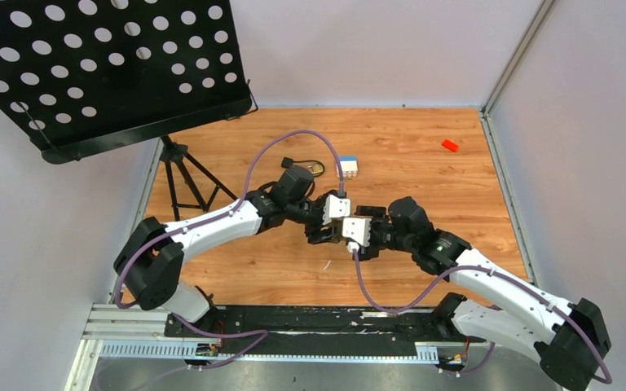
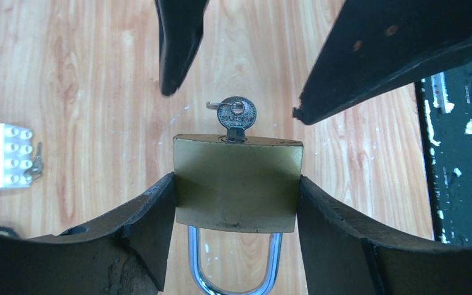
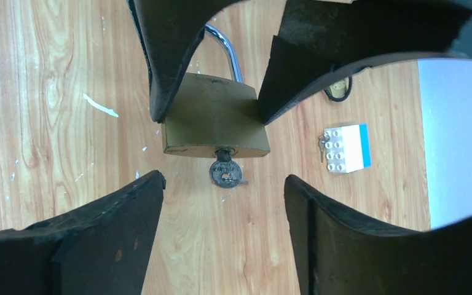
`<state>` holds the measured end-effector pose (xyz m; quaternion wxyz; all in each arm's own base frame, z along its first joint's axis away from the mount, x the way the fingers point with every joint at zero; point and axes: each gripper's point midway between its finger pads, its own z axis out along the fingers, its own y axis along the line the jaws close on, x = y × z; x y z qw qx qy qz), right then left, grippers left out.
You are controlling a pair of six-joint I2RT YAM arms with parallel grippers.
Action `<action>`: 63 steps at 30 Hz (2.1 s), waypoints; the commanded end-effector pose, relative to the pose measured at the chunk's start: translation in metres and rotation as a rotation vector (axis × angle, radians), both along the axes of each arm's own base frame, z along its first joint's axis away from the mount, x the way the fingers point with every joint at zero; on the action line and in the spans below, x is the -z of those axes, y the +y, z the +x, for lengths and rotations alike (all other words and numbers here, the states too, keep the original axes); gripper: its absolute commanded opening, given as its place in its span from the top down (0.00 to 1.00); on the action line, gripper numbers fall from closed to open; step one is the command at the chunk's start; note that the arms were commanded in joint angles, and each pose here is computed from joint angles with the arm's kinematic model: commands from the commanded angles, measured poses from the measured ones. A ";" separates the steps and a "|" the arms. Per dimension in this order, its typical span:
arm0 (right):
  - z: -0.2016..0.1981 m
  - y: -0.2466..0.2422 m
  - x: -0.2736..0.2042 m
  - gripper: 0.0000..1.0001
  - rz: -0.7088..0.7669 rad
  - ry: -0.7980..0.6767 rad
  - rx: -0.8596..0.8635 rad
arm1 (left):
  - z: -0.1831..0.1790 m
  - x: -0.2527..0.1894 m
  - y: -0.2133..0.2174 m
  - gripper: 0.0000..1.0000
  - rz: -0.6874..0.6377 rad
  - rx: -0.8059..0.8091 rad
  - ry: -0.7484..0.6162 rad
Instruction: Unlock with the key
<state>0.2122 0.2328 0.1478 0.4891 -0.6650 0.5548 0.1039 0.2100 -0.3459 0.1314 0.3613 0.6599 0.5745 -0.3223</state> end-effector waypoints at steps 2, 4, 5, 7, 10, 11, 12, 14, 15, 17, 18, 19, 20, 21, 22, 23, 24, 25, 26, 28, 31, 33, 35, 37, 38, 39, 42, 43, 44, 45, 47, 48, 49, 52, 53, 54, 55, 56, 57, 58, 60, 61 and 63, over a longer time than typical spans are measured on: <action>0.010 -0.006 -0.043 0.21 0.121 0.043 0.073 | 0.013 -0.057 -0.011 1.00 -0.158 0.015 -0.149; 0.017 -0.010 -0.049 0.19 0.146 0.069 0.109 | 0.014 -0.057 -0.010 1.00 -0.157 0.014 -0.163; 0.020 -0.011 -0.053 0.19 0.159 0.089 0.122 | 0.014 -0.058 -0.009 1.00 -0.157 0.014 -0.169; 0.023 -0.010 -0.063 0.18 0.197 0.143 0.132 | 0.015 -0.056 -0.007 1.00 -0.149 0.010 -0.181; 0.030 -0.004 -0.081 0.17 0.262 0.223 0.142 | 0.018 -0.059 -0.004 1.00 -0.145 -0.002 -0.210; 0.034 -0.003 -0.082 0.16 0.276 0.264 0.153 | 0.019 -0.062 -0.004 1.00 -0.150 -0.007 -0.220; 0.037 0.000 -0.084 0.16 0.291 0.301 0.157 | 0.021 -0.064 -0.004 1.00 -0.157 -0.016 -0.229; 0.041 0.005 -0.085 0.16 0.322 0.392 0.173 | 0.024 -0.070 -0.004 1.00 -0.173 -0.046 -0.240; 0.044 0.007 -0.084 0.15 0.333 0.431 0.180 | 0.028 -0.073 -0.004 1.00 -0.179 -0.068 -0.253; 0.049 0.011 -0.077 0.15 0.349 0.516 0.199 | 0.032 -0.077 -0.003 1.00 -0.192 -0.104 -0.276; 0.050 0.013 -0.073 0.15 0.356 0.560 0.204 | 0.032 -0.078 -0.003 1.00 -0.196 -0.113 -0.292; 0.051 0.014 -0.069 0.14 0.360 0.594 0.207 | 0.033 -0.079 -0.003 1.00 -0.195 -0.124 -0.307; 0.053 0.015 -0.065 0.14 0.365 0.627 0.208 | 0.033 -0.079 -0.003 1.00 -0.195 -0.136 -0.318; 0.053 0.016 -0.061 0.14 0.369 0.658 0.208 | 0.034 -0.079 -0.003 1.00 -0.194 -0.145 -0.326; 0.053 0.017 -0.057 0.14 0.369 0.685 0.205 | 0.033 -0.078 -0.003 1.00 -0.192 -0.149 -0.334; 0.053 0.019 -0.053 0.14 0.368 0.706 0.201 | 0.033 -0.079 -0.004 1.00 -0.191 -0.156 -0.342; 0.053 0.020 -0.051 0.14 0.368 0.724 0.199 | 0.034 -0.078 -0.004 1.00 -0.185 -0.166 -0.350; 0.053 0.021 -0.047 0.15 0.368 0.745 0.196 | 0.034 -0.078 -0.005 1.00 -0.182 -0.169 -0.357; 0.053 0.023 -0.045 0.15 0.370 0.765 0.189 | 0.034 -0.078 -0.006 1.00 -0.179 -0.174 -0.363; 0.052 0.025 -0.039 0.16 0.368 0.799 0.185 | 0.034 -0.077 -0.008 1.00 -0.173 -0.181 -0.375; 0.055 0.026 -0.029 0.16 0.362 0.834 0.195 | 0.034 -0.077 -0.010 1.00 -0.170 -0.186 -0.383; 0.056 0.027 -0.023 0.17 0.363 0.866 0.197 | 0.033 -0.076 -0.011 1.00 -0.165 -0.188 -0.390; 0.055 0.030 -0.019 0.19 0.364 0.902 0.190 | 0.033 -0.075 -0.012 1.00 -0.156 -0.193 -0.402; 0.054 0.033 -0.016 0.22 0.368 0.940 0.176 | 0.033 -0.073 -0.014 1.00 -0.144 -0.201 -0.416; 0.054 0.035 -0.014 0.25 0.369 0.959 0.171 | 0.033 -0.072 -0.014 1.00 -0.136 -0.203 -0.425; 0.054 0.036 -0.013 0.28 0.371 0.980 0.163 | 0.034 -0.071 -0.015 1.00 -0.127 -0.205 -0.434; 0.050 0.041 -0.010 0.40 0.382 1.035 0.129 | 0.035 -0.067 -0.017 1.00 -0.105 -0.223 -0.464; 0.048 0.042 -0.009 0.44 0.382 1.057 0.118 | 0.037 -0.065 -0.017 1.00 -0.097 -0.231 -0.472; 0.047 0.043 -0.008 0.47 0.382 1.071 0.112 | 0.037 -0.065 -0.017 1.00 -0.092 -0.231 -0.480; 0.047 0.044 -0.007 0.52 0.383 1.078 0.106 | 0.038 -0.064 -0.017 1.00 -0.084 -0.240 -0.490; 0.046 0.044 -0.007 0.63 0.385 1.087 0.098 | 0.041 -0.063 -0.017 1.00 -0.073 -0.253 -0.507; 0.046 0.044 -0.008 0.68 0.388 1.090 0.093 | 0.042 -0.063 -0.017 1.00 -0.068 -0.260 -0.515; 0.046 0.043 -0.009 0.73 0.391 1.088 0.090 | 0.043 -0.063 -0.016 1.00 -0.065 -0.266 -0.523; 0.051 0.037 -0.014 0.95 0.411 1.078 0.098 | 0.043 -0.061 -0.016 1.00 -0.057 -0.260 -0.522; 0.053 0.034 -0.016 0.99 0.420 1.072 0.105 | 0.040 -0.059 -0.016 1.00 -0.055 -0.243 -0.518; 0.055 0.031 -0.019 1.00 0.429 1.062 0.110 | 0.036 -0.058 -0.016 1.00 -0.051 -0.218 -0.513; 0.057 0.028 -0.021 1.00 0.438 1.054 0.115 | 0.032 -0.056 -0.017 0.99 -0.047 -0.194 -0.509; 0.058 0.025 -0.023 1.00 0.443 1.044 0.119 | 0.028 -0.055 -0.016 0.95 -0.042 -0.173 -0.501; 0.058 0.023 -0.025 1.00 0.444 1.028 0.120 | 0.025 -0.054 -0.016 0.90 -0.035 -0.155 -0.496; 0.058 0.021 -0.027 1.00 0.442 1.005 0.124 | 0.023 -0.053 -0.014 0.83 -0.028 -0.139 -0.495; 0.058 0.018 -0.032 1.00 0.435 0.949 0.116 | 0.019 -0.055 -0.010 0.70 -0.022 -0.122 -0.497; 0.056 0.016 -0.035 1.00 0.428 0.919 0.107 | 0.017 -0.056 -0.006 0.60 -0.015 -0.116 -0.500; 0.054 0.014 -0.038 1.00 0.422 0.888 0.093 | 0.018 -0.058 -0.001 0.49 -0.022 -0.120 -0.499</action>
